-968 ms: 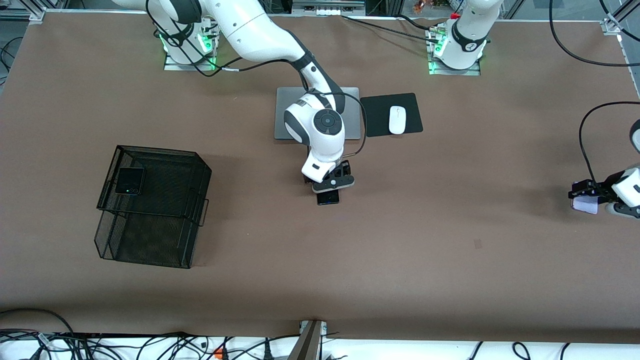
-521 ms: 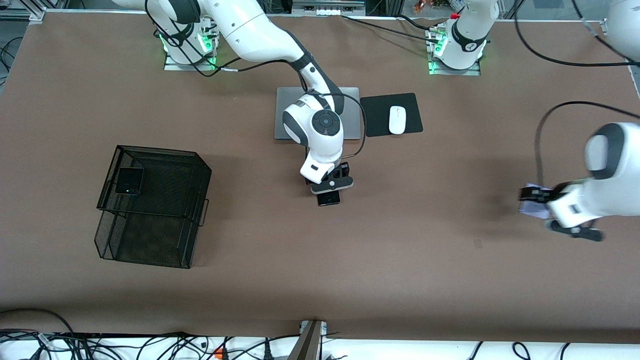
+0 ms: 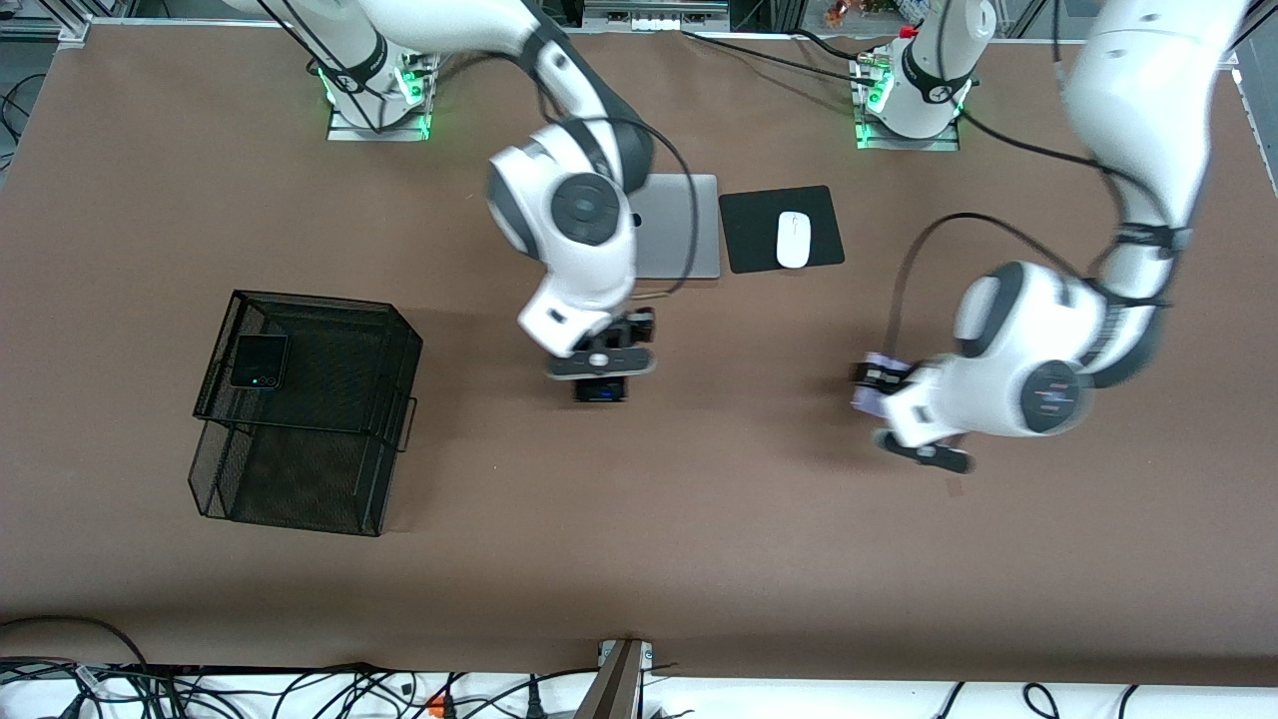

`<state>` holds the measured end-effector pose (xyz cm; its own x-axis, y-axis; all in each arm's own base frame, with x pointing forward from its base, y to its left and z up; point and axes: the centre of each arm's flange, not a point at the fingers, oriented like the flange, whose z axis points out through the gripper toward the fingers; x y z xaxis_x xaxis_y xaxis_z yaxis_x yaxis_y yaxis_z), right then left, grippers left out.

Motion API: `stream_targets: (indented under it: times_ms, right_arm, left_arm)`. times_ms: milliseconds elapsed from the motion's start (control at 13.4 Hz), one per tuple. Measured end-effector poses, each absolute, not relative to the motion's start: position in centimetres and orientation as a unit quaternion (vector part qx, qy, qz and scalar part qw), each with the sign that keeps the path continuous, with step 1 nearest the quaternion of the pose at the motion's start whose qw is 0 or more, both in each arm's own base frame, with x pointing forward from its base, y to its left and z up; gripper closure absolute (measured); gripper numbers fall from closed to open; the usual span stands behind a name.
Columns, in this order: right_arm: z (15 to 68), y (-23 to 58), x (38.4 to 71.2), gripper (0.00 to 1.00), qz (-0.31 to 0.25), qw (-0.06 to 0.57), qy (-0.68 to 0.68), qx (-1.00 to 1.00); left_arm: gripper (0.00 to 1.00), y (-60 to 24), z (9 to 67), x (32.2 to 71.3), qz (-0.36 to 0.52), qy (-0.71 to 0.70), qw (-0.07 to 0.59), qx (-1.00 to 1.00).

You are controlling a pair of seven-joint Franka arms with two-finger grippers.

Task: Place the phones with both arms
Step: 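Drop the tall phone in the basket while the left gripper sets the white phone down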

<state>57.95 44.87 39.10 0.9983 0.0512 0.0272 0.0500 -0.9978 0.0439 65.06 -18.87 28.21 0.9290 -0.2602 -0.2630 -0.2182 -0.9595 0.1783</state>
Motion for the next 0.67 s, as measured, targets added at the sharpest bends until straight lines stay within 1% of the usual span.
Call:
stream_targets:
  times_ms: [74, 223, 447, 670]
  right_arm:
    - [41.2, 42.1, 58.9, 0.2, 0.004, 0.03, 0.01, 1.0]
    - [43.3, 36.2, 60.7, 0.2, -0.018, 0.058, -0.022, 0.998]
    - [43.5, 27.5, 62.6, 0.2, -0.041, 0.086, -0.041, 0.995]
    - [42.5, 17.6, 62.8, 0.2, -0.049, 0.078, -0.03, 0.995]
  left_arm:
    - [0.17, -22.6, 27.4, 64.4, -0.135, -0.113, 0.073, 0.982]
    - [0.17, -29.5, 26.0, 62.6, -0.111, -0.092, 0.076, 0.987]
    - [0.17, -37.8, 23.7, 59.8, -0.077, -0.049, 0.093, 0.991]
    - [0.17, -42.8, 20.4, 57.0, -0.065, -0.016, 0.112, 0.991]
